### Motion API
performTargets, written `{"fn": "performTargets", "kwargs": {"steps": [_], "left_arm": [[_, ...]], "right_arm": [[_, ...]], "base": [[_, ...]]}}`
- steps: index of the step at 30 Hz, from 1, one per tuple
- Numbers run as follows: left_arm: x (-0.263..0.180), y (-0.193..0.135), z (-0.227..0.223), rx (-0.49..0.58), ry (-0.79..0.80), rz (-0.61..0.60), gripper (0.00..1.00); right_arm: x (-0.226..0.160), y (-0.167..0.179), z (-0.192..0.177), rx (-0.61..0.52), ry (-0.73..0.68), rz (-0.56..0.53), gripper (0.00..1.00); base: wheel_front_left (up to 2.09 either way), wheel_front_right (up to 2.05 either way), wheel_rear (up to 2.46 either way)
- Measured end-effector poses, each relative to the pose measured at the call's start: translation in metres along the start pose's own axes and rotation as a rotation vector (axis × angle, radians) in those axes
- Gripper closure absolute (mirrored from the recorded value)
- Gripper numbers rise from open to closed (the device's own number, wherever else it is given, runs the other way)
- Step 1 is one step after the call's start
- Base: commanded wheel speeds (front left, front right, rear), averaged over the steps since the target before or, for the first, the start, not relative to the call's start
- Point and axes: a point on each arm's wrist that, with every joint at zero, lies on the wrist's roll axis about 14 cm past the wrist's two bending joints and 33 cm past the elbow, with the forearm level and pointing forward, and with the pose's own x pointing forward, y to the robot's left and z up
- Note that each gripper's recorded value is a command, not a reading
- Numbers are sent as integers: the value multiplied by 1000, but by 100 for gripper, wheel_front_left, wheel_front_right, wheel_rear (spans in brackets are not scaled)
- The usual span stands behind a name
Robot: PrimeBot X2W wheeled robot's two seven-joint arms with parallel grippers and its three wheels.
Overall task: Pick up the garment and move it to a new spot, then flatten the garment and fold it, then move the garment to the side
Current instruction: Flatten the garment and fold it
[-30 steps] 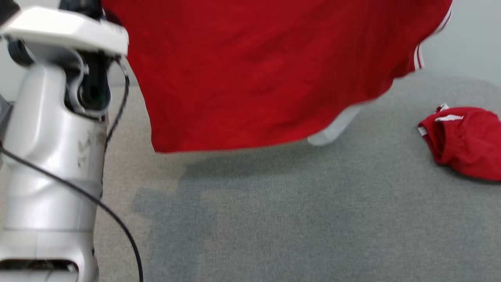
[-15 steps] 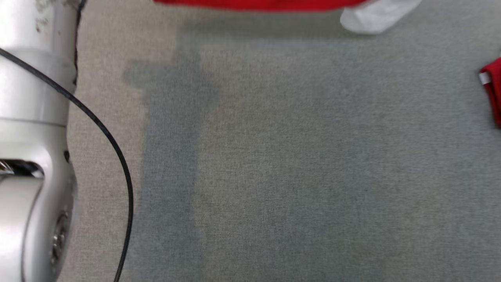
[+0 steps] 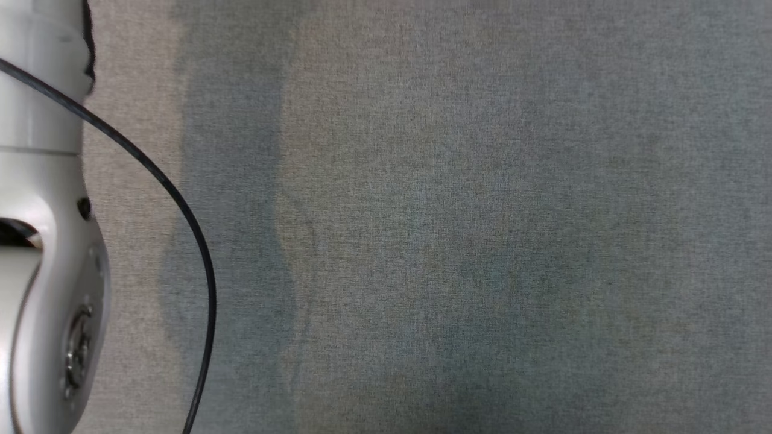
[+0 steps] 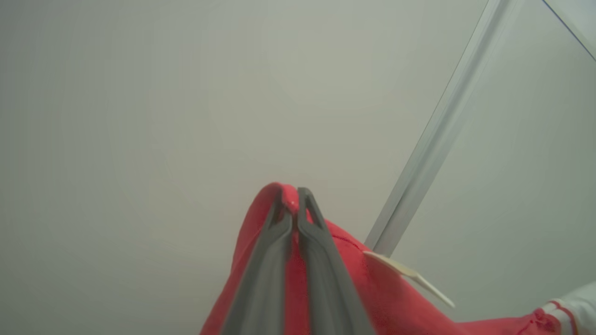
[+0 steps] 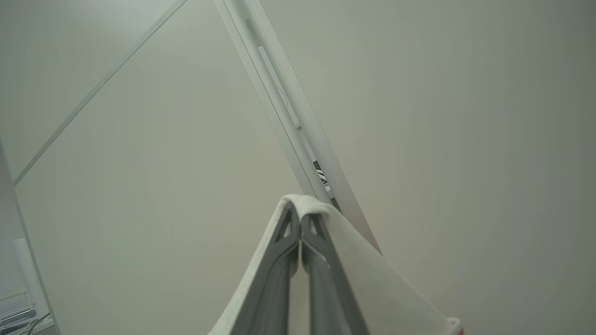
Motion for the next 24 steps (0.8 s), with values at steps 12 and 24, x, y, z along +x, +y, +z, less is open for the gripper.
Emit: {"fn": "performTargets", "kwargs": {"steps": [12,24], "left_arm": [[-45,52,-95,-30,186,93,100],[-124,89,-128,-56,331,254,100]], "right_arm": [[-67,-46,-108,70,225,-128,100],[-139,-53,-148,197,393,-261,100]], "base": [[0,0,0],[0,0,0]]}}
